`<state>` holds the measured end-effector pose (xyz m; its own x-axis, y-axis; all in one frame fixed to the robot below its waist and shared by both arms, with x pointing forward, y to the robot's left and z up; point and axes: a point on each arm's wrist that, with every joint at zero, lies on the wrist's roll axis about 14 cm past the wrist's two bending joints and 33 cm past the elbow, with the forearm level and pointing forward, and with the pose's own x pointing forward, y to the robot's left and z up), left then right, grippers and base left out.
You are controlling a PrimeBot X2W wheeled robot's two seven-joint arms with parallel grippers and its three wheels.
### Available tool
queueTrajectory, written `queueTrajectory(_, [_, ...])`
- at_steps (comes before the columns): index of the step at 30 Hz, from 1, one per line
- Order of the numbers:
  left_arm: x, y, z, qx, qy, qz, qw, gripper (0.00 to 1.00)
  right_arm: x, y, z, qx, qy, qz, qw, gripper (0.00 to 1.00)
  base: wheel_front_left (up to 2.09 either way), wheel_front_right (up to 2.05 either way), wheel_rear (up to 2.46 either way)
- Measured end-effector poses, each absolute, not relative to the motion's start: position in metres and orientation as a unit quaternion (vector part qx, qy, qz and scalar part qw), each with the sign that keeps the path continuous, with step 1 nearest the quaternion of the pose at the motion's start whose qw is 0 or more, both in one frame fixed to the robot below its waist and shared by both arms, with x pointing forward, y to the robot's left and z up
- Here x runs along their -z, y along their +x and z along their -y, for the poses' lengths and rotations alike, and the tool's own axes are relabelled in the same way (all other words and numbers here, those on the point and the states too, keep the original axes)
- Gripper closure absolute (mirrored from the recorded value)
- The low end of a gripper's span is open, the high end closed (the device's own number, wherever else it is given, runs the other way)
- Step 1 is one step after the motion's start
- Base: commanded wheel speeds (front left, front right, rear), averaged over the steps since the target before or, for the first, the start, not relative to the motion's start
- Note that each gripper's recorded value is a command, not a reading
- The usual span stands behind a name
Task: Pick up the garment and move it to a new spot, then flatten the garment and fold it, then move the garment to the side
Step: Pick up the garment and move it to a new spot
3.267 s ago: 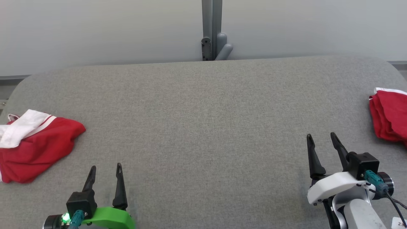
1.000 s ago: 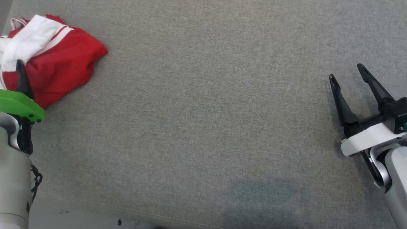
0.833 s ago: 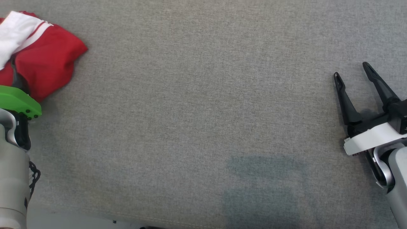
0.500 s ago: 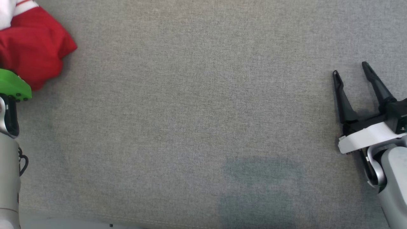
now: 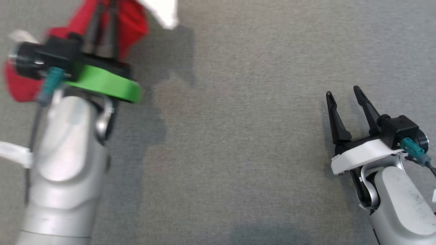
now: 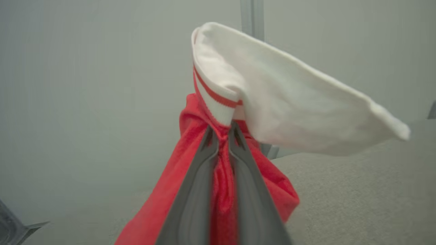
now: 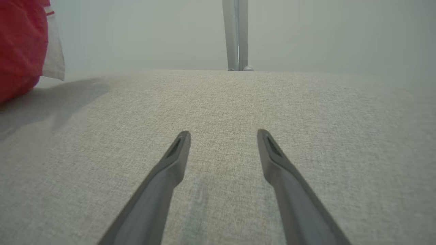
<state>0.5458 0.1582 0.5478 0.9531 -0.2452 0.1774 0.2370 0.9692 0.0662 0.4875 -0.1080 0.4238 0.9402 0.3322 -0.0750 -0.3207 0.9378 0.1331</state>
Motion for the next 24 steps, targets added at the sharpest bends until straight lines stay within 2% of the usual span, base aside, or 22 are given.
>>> queueTrajectory(2, [-0.551,0.542,-0.117,0.167,-0.006,0.099,0.981,1.0,-0.431,0.483,0.119,-0.147,0.063,-0.043,0.986,0.0,0.0,0.0,0.0])
queueTrajectory(3, [-0.551,0.542,-0.117,0.167,-0.006,0.099,0.981,1.0,-0.431,0.483,0.119,-0.147,0.063,-0.043,0.986,0.0,0.0,0.0,0.0])
queueTrajectory(11, [-0.545,0.519,-0.006,0.278,-0.107,0.083,0.951,1.0,-0.452,0.454,0.182,-0.056,0.055,-0.026,0.997,0.0,0.0,0.0,0.0])
queueTrajectory(12, [-0.534,0.516,0.001,0.282,-0.111,0.067,0.95,0.57,-0.452,0.45,0.189,-0.046,0.053,-0.028,0.997,0.0,0.0,0.0,0.0])
queueTrajectory(13, [-0.516,0.512,0.004,0.284,-0.112,0.041,0.951,0.0,-0.452,0.445,0.195,-0.038,0.052,-0.029,0.997,0.0,0.0,0.0,0.0])
queueTrajectory(18, [-0.443,0.481,0.0,0.264,-0.123,-0.067,0.954,0.0,-0.46,0.431,0.208,-0.015,0.053,-0.025,0.998,0.0,0.0,0.0,0.0])
queueTrajectory(24, [-0.423,0.45,-0.038,0.199,-0.129,-0.095,0.967,0.0,-0.47,0.411,0.215,0.0,0.059,-0.016,0.998,0.0,0.0,0.0,0.0])
